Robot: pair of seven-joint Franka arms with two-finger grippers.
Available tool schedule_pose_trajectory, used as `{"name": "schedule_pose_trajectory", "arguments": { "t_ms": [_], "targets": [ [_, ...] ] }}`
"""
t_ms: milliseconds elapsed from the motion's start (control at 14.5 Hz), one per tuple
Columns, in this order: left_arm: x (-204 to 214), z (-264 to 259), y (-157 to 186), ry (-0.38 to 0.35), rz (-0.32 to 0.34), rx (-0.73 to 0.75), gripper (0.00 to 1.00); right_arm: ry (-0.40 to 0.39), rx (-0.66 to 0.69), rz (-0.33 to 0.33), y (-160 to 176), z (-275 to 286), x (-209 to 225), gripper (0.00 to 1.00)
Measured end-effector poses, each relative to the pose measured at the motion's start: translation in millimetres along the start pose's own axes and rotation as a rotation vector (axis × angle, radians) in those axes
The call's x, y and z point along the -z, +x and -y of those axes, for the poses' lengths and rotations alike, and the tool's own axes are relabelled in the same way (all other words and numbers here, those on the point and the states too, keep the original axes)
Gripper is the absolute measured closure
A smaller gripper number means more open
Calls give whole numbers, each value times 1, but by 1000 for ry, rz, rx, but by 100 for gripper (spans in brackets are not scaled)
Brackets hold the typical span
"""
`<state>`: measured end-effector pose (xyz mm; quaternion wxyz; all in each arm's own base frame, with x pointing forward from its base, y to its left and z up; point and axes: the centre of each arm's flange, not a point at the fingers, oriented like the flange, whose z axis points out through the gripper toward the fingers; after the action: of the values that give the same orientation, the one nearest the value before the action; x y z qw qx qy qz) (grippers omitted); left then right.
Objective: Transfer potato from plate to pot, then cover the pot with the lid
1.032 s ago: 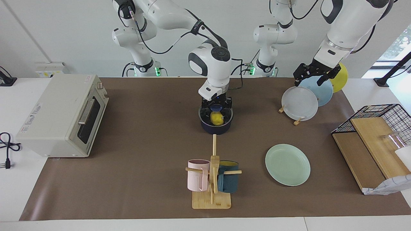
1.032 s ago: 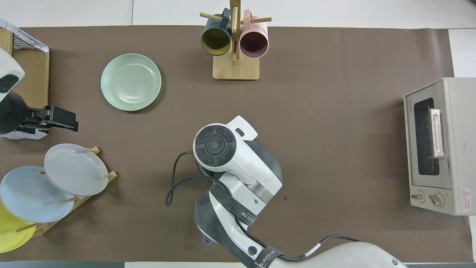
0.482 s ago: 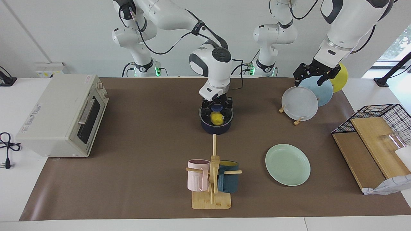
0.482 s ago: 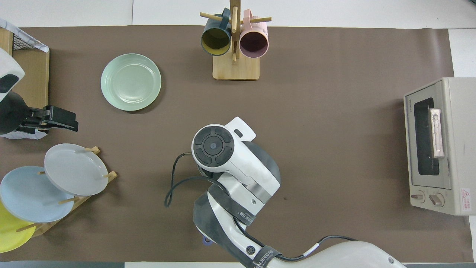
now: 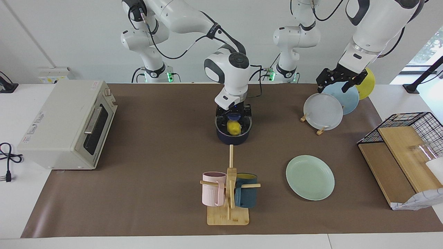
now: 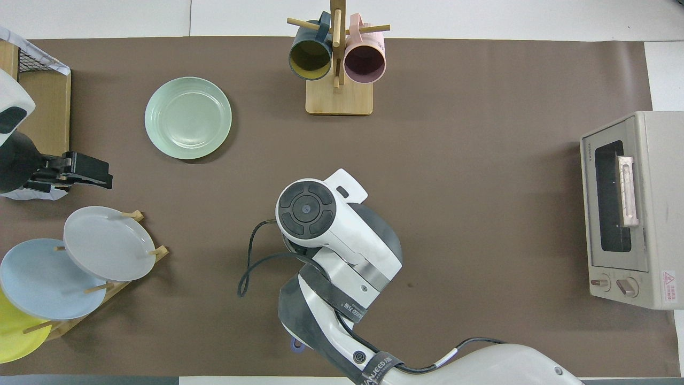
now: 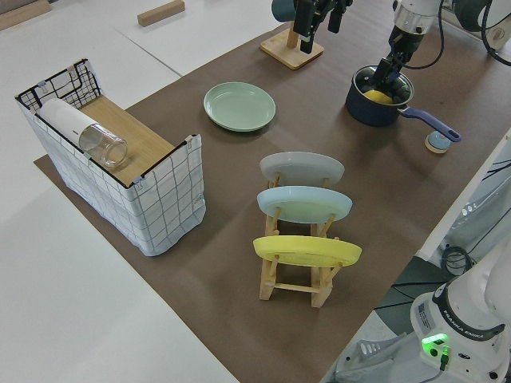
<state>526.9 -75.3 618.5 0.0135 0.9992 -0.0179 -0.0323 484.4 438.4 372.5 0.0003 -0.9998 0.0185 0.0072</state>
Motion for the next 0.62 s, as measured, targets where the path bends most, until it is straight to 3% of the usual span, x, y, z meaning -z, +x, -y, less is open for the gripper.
{"name": "schedule_pose_trajectory", "arguments": {
  "t_ms": [69, 138, 413, 619],
  "targets": [
    [0, 0, 0, 0, 0, 0, 0, 0, 0, 1, 0, 0, -1, 2],
    [0, 0, 0, 0, 0, 0, 0, 0, 0, 0, 0, 0, 0, 0],
    [0, 0, 0, 0, 0, 0, 0, -11, 0, -18, 7, -2, 13, 0],
    [0, 0, 0, 0, 0, 0, 0, 0, -48, -60, 30, -26, 47, 0]
  ]
}}
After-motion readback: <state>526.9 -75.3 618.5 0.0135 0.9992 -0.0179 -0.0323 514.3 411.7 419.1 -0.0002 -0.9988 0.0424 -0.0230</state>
